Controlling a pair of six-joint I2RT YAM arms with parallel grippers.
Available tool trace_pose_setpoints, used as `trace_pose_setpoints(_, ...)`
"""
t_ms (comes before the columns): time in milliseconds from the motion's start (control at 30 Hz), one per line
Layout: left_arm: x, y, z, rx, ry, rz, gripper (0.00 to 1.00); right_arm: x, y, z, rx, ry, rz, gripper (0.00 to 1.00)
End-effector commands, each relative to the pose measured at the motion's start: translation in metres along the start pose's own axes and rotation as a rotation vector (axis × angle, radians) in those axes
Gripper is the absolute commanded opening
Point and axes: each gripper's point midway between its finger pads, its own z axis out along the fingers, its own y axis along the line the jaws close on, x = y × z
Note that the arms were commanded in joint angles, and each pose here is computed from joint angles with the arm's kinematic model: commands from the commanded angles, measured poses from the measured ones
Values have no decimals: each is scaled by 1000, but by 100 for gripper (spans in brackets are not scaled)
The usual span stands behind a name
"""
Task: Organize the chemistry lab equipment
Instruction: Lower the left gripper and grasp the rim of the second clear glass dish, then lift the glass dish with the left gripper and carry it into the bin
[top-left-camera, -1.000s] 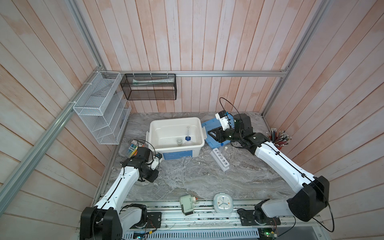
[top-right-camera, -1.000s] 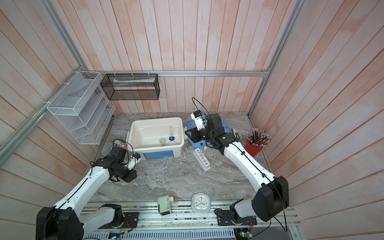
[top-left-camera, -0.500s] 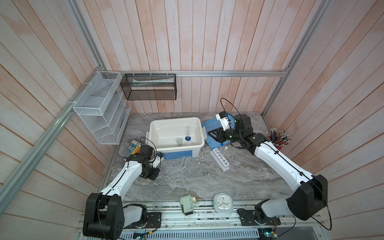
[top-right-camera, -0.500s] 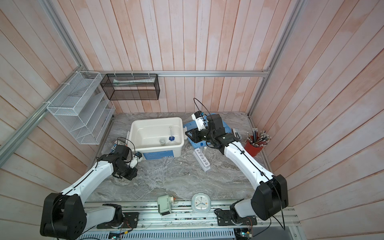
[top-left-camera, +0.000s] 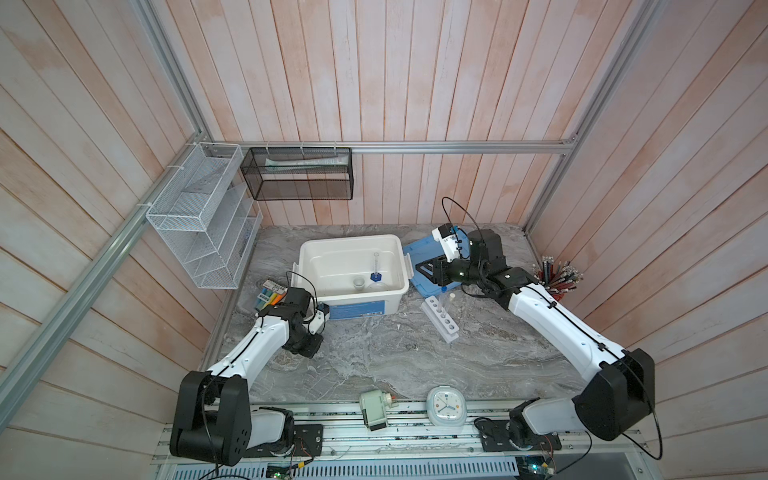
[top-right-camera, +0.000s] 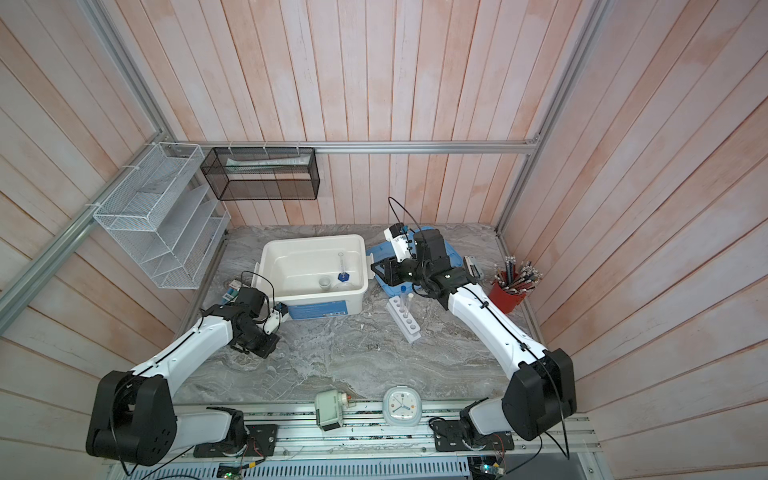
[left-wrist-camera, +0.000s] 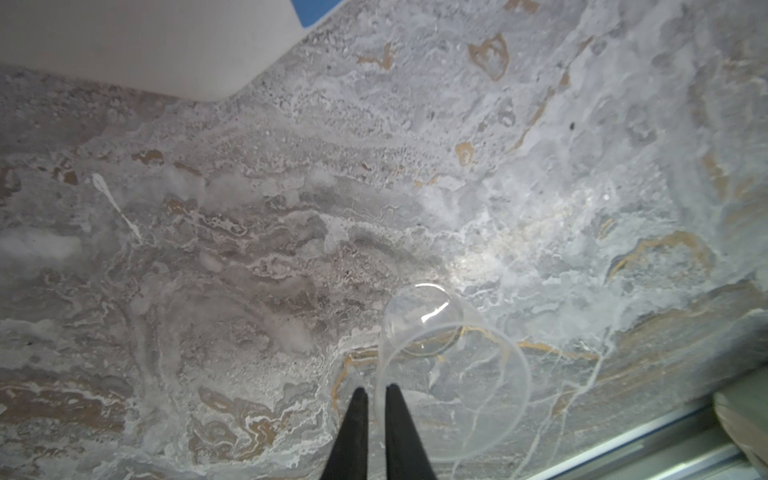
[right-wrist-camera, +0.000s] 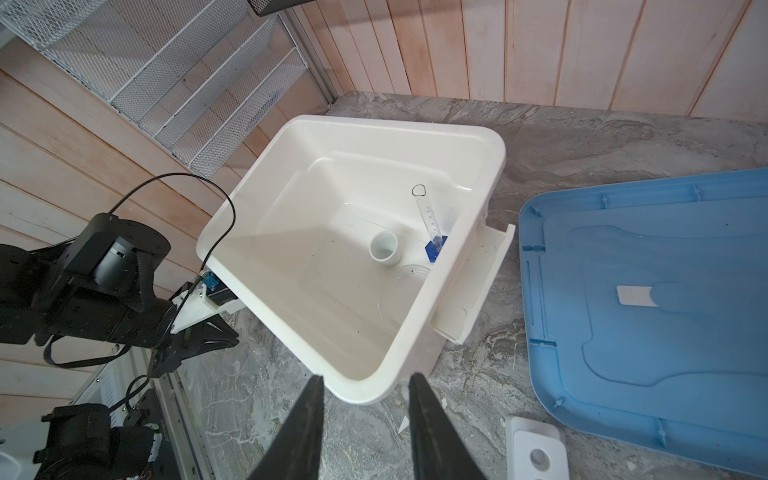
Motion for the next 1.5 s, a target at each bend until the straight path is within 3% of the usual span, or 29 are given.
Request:
trace_pose_setpoints(0,-9,1,-2,-12,-20,13,12,-3,2,-1,-23,-17,3,36)
trace_pose_setpoints(267,-9,-3,-1,-10,-19,28,1,-3,2,-2,-21,-22,3,36)
trace_pose_setpoints(633,-12,-7,-6,-21,-33,52,0,-2,2,-4,-14,-19,7,35)
trace_pose_setpoints(833,-20,-15,-26,-29,-160,98,0,1,-1,-7,7,-18,10,35)
trace_pose_setpoints(1267,-6,-46,-57,52,-173,175,0,3,-5,-9,48,-7,40,34)
trace_pose_setpoints(1467,-31,-51,-104,53,-279,206,0,0,-4,-8,60,-6,42,33)
